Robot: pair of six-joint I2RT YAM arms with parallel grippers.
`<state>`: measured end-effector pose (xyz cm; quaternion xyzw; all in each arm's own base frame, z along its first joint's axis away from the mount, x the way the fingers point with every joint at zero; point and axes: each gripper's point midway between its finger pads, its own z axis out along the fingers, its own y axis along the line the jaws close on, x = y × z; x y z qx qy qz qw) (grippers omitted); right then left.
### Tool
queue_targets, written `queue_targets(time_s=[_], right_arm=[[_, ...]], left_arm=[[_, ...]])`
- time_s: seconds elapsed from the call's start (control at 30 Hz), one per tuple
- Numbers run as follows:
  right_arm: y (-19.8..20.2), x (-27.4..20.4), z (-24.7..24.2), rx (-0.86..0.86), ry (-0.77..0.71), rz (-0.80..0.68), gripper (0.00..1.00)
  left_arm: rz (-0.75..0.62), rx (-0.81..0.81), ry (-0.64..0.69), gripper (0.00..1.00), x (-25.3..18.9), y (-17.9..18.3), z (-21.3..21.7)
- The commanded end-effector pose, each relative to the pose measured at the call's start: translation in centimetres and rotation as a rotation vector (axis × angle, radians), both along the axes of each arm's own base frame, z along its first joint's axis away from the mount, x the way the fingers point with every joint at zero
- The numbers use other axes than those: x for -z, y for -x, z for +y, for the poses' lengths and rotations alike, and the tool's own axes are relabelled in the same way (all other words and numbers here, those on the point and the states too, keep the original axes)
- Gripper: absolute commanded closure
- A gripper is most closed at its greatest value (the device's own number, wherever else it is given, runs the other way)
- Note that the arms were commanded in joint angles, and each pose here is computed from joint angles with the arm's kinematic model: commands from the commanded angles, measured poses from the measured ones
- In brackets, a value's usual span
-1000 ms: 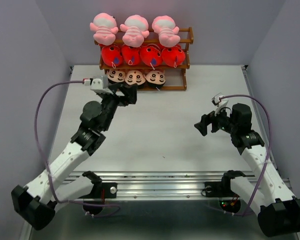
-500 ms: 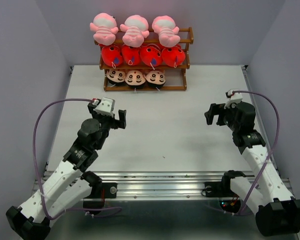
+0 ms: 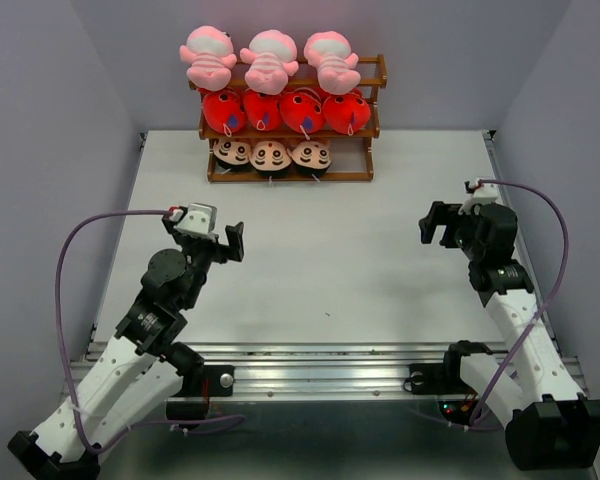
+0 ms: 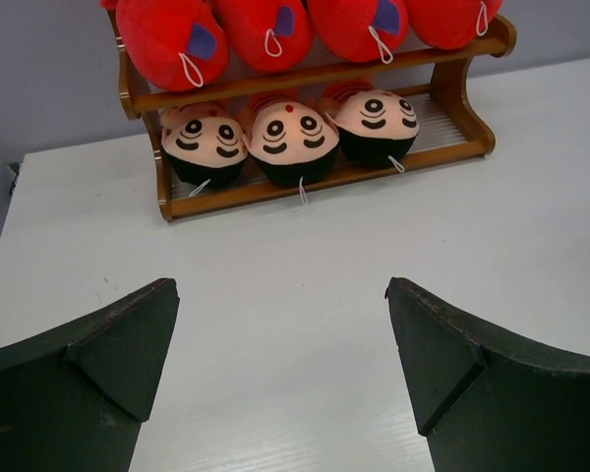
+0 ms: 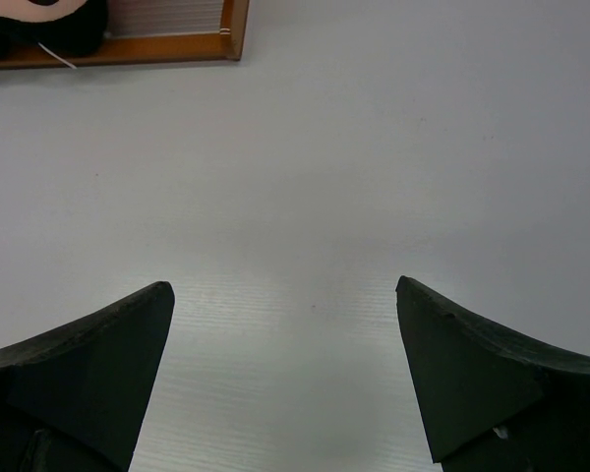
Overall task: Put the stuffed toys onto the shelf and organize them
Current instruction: Place the stuffed toy onto shelf
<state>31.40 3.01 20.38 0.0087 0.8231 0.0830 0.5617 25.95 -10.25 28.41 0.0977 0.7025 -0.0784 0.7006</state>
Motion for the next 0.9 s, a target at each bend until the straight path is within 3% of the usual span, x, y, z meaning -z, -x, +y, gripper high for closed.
queue_targets(time_s=[0.0,0.87], right_arm=[[-0.8,-2.5,-0.1,0.005,-0.019,-0.087,0.00],[-0.9,-2.7,-1.6,0.069,-0.031,-0.099,0.00]], left_arm=[[0.002,0.020,-0.022,0.01,0.3,-0.4,-0.6],[0.025,0.009,-0.044,0.01,1.1,-0.8,-0.5]])
